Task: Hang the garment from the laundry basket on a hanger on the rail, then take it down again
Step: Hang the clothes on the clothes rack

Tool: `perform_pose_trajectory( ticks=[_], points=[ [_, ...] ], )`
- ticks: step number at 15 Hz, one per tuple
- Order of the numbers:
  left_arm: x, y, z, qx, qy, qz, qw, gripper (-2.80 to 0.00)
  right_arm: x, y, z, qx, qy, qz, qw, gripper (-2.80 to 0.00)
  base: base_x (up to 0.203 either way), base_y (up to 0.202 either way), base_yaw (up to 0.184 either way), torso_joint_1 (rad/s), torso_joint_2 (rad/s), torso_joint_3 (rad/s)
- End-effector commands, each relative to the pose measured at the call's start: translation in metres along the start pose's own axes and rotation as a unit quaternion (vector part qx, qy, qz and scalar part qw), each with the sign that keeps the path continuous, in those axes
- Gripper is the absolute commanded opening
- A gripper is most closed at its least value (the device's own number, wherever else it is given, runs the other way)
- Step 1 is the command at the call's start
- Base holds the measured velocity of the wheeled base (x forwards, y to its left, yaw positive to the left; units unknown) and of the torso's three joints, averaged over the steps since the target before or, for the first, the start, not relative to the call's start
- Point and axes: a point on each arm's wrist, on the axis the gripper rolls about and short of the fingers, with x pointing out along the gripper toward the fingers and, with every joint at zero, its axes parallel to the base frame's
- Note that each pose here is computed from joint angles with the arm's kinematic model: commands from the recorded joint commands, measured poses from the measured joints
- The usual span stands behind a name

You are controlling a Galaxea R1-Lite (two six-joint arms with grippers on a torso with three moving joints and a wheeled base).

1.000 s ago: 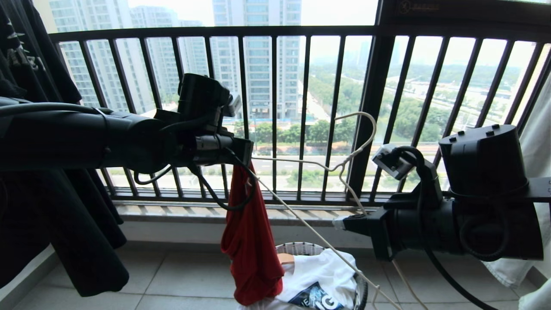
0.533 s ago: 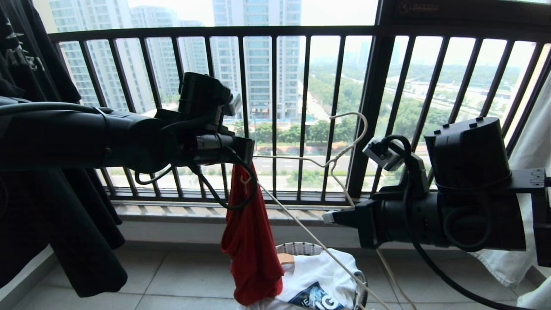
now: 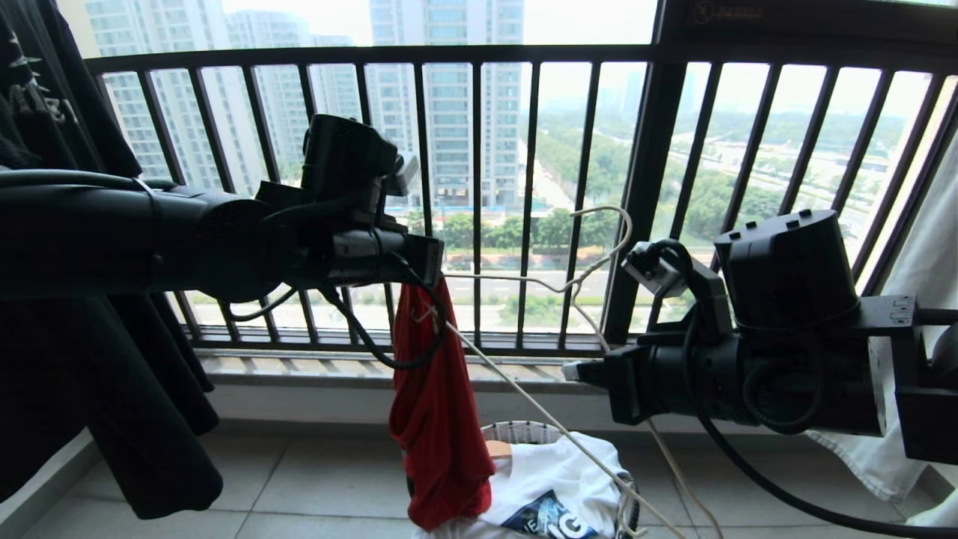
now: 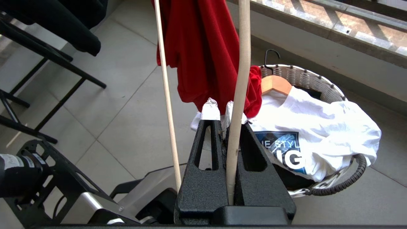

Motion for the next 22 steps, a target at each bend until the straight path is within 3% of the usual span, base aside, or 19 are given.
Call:
perform_pose_trajectory(
  ticks=[1,4,6,13,17,19,22],
  points=[
    [-0.009,-0.001,0.003,0.001,-0.006,-0.003,1.0,-2.8,0.002,-0.002,-0.003,-0.015,0.004,-0.013,1.0,-2.8,0.0,0.0,0.0,0.0,0.0,0.0],
    [-0.015,-0.005,0.003,0.004,-0.006,-0.013,0.9999,-2.8,0.003,-0.004,-0.008,-0.043,0.007,-0.04,0.998,-2.8,0.0,0.0,0.0,0.0,0.0,0.0],
    [-0.022,-0.012,-0.003,0.011,0.021,-0.054,0.9983,-2.8,0.003,-0.006,-0.017,-0.072,0.022,-0.043,0.996,-2.8,0.0,0.0,0.0,0.0,0.0,0.0],
    [-0.021,-0.038,-0.014,0.027,0.045,-0.1,0.9936,-2.8,0.007,0.013,-0.044,-0.129,0.068,0.003,0.989,-2.8,0.0,0.0,0.0,0.0,0.0,0.0],
    [-0.028,-0.068,-0.011,0.048,0.055,-0.137,0.9878,-2.8,-0.011,0.014,-0.034,-0.127,0.034,0.007,0.991,-2.8,0.0,0.0,0.0,0.0,0.0,0.0],
    [-0.045,-0.068,-0.003,0.052,0.079,-0.141,0.9855,-2.8,-0.02,0.006,-0.026,-0.118,0.009,-0.003,0.993,-2.8,0.0,0.0,0.0,0.0,0.0,0.0],
    [-0.059,-0.07,0.008,0.039,0.068,-0.147,0.986,-2.8,-0.027,-0.01,-0.013,-0.113,-0.031,-0.025,0.993,-2.8,0.0,0.0,0.0,0.0,0.0,0.0]
  ],
)
